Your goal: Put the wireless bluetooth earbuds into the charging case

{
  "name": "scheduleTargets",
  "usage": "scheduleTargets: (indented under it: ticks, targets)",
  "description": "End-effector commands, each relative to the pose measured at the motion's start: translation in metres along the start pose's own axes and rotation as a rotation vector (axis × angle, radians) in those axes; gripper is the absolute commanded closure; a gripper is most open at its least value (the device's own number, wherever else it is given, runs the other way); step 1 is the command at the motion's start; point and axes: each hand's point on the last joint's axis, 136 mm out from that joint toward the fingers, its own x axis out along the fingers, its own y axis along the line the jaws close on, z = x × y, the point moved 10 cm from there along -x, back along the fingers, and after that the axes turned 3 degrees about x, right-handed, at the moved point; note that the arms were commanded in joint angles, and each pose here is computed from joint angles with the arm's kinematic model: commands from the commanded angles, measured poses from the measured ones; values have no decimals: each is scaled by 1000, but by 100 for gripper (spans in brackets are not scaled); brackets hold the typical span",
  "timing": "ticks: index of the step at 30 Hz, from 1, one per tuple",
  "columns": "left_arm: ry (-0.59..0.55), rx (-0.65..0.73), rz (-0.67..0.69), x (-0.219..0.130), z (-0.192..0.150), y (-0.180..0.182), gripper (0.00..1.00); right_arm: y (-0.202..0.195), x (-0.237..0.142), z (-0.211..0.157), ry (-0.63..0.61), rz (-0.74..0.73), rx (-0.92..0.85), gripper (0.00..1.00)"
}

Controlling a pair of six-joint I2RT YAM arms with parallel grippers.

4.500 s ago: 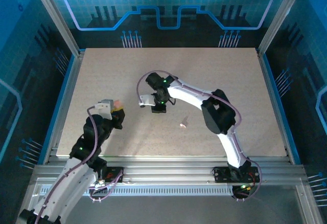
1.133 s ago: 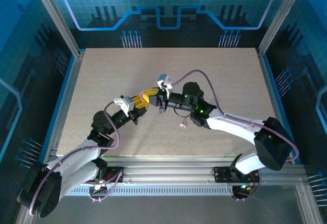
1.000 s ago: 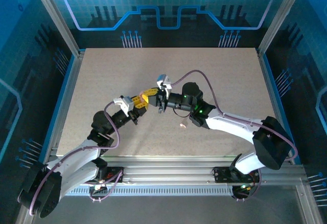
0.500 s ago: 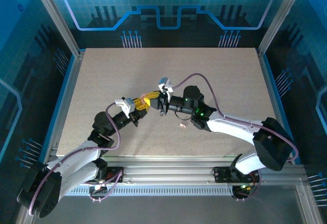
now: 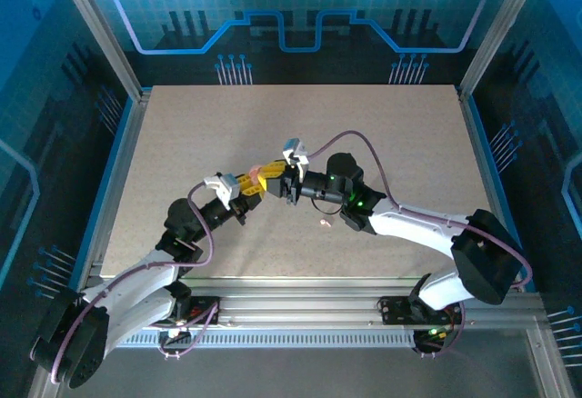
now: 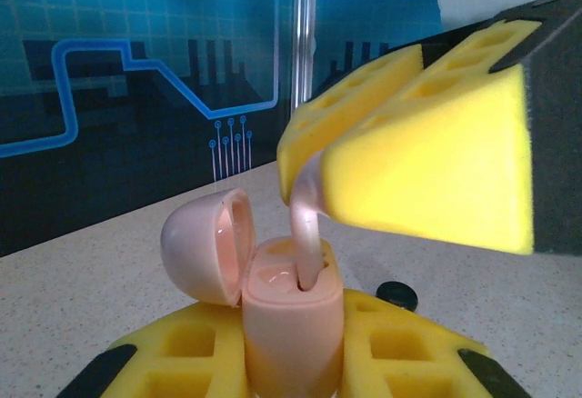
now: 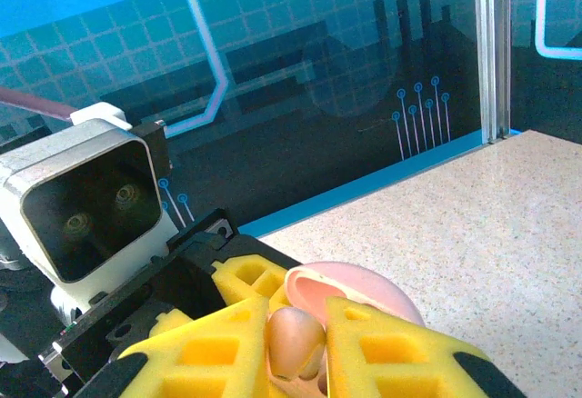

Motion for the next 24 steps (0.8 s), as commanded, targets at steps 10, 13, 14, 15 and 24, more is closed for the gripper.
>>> scheduleTargets:
  ticks: [10, 13, 14, 15, 24]
  targets:
    - [-93, 23, 12, -3, 18, 0, 84, 2, 1, 2, 22, -9, 7, 74]
    - [-91, 24, 9, -3, 18, 0, 84, 3, 3, 5, 14, -4, 1, 74]
    - [-89, 23, 9, -3, 17, 0, 84, 3, 3, 5, 13, -5, 0, 74]
    - [-87, 24, 7, -3, 17, 0, 84, 3, 3, 6, 13, -5, -1, 74]
    - [-77, 22, 18, -3, 15, 1, 84, 6, -1, 10, 3, -2, -7, 62]
